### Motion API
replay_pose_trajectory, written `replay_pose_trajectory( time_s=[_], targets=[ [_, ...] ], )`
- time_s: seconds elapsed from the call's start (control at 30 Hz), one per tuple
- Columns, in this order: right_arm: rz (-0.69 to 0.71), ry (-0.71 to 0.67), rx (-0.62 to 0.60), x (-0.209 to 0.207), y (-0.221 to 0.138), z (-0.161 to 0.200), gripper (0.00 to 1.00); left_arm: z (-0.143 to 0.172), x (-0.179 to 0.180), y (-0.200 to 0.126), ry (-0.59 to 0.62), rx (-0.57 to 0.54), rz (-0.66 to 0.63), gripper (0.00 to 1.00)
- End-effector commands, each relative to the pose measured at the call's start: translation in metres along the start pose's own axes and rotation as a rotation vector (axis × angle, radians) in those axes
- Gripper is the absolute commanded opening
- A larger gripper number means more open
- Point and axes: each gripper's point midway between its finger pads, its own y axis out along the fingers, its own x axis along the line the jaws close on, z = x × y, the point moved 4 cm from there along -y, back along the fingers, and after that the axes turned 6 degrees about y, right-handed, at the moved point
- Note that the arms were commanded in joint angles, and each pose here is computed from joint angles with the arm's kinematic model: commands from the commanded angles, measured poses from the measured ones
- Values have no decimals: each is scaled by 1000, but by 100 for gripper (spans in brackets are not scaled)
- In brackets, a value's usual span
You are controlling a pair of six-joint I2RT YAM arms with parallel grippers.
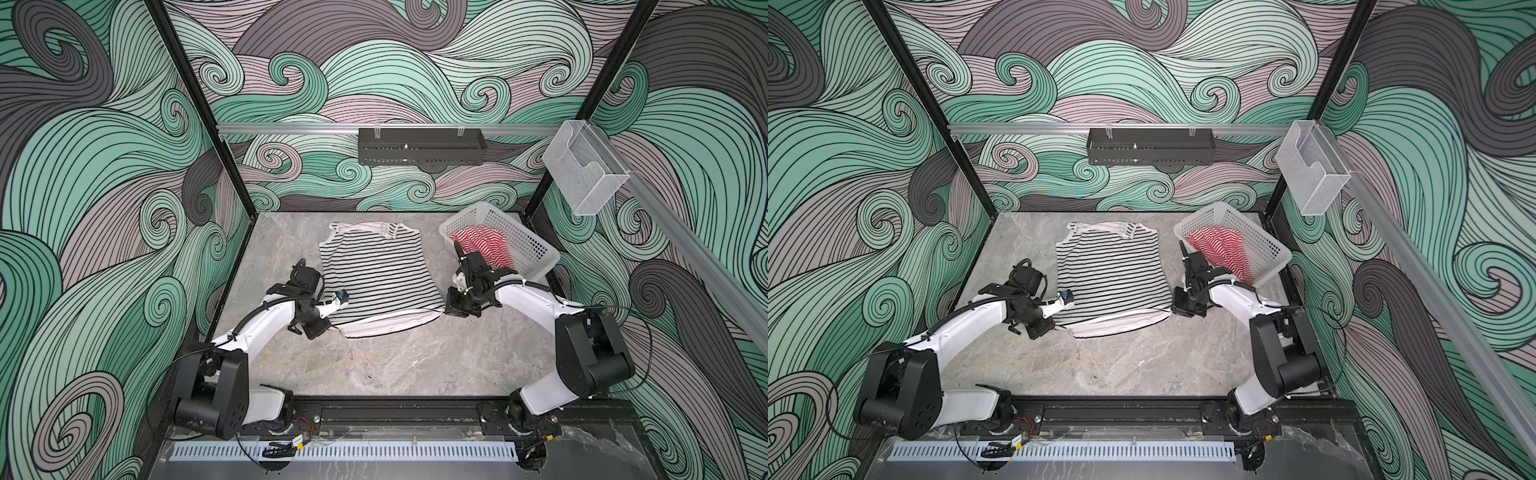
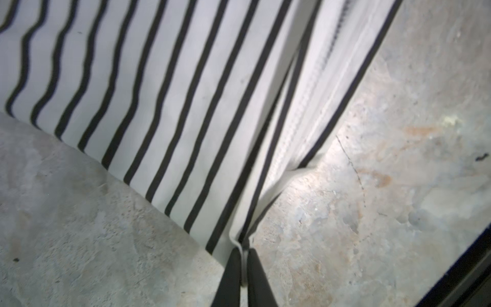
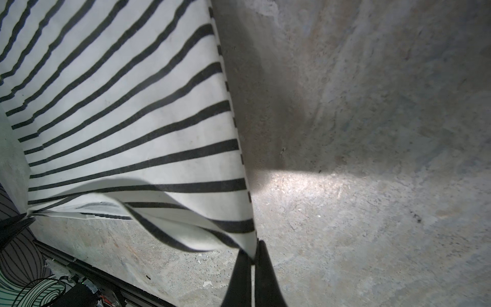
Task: Fold and stack tank tops
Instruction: Smooth out the tank top at the center of the table.
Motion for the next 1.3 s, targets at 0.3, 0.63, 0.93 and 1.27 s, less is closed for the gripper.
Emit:
replay_pose_trajectory(
  time_s=[0.3,0.63,0.93,1.27],
  targets=[
    [290,-150,-84,5,-34,0,28,-10,27,-41,24,26,-213,30],
    [176,-169,-69,56,9,-24,19,-61,51,-6,-76,-13,-95,31],
    [208,-176,-4,57,39,-23,25,-54,31,17,-12,124,8,31],
    [256,-187,34,31,26,8,24,-20,-5,18,54,231,91,31]
  ],
)
